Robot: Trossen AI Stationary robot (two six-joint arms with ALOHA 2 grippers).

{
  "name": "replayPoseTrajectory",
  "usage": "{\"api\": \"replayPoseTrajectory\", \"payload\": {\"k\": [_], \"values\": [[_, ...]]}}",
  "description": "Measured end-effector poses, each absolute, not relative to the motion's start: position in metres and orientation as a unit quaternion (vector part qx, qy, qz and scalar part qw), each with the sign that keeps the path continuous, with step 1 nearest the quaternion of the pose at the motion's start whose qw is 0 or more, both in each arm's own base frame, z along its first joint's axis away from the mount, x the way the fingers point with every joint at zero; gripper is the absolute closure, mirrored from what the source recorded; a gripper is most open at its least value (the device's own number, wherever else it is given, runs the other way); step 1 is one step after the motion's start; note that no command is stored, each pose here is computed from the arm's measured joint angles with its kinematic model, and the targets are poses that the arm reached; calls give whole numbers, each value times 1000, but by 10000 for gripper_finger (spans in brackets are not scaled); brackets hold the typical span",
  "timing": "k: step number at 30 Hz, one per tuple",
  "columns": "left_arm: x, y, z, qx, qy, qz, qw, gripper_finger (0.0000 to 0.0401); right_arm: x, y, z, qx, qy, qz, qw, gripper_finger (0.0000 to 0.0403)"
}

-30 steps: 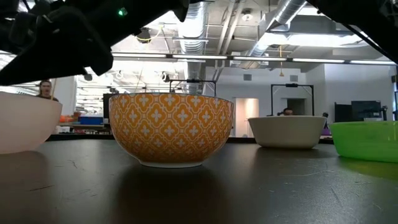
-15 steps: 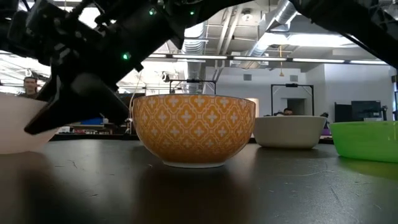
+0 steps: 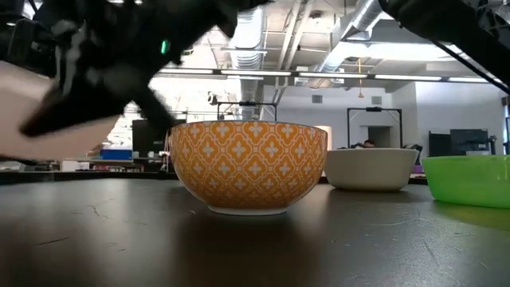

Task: Nest bowls inside each other
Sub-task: Stack the pink bowl on top of the white bowl

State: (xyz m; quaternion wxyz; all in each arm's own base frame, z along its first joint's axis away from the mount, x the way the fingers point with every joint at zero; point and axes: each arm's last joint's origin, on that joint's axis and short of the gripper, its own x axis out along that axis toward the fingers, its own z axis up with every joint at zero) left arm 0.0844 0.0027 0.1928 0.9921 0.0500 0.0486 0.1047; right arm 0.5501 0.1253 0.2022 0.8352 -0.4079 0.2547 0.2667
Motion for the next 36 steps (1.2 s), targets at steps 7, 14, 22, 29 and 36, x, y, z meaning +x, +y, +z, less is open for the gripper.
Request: {"api": "replayPoseTrajectory", "payload": {"k": [7, 14, 22, 29, 36], "values": [[84, 3, 189, 34, 66, 109, 991, 273, 501, 93, 281, -219, 321, 369, 844, 396], [84, 3, 189, 41, 67, 117, 990, 273, 465, 45, 331, -170, 384, 299, 857, 396], [84, 3, 190, 27, 64, 116, 991, 273, 463, -29, 339, -166, 403, 182, 881, 397], [84, 3, 190, 3, 61, 118, 991, 273, 460, -92, 321, -107, 422, 108, 894, 397], [84, 3, 190, -13, 59, 120, 991, 273, 464, -116, 282, -87, 427, 83, 896, 397]]}}
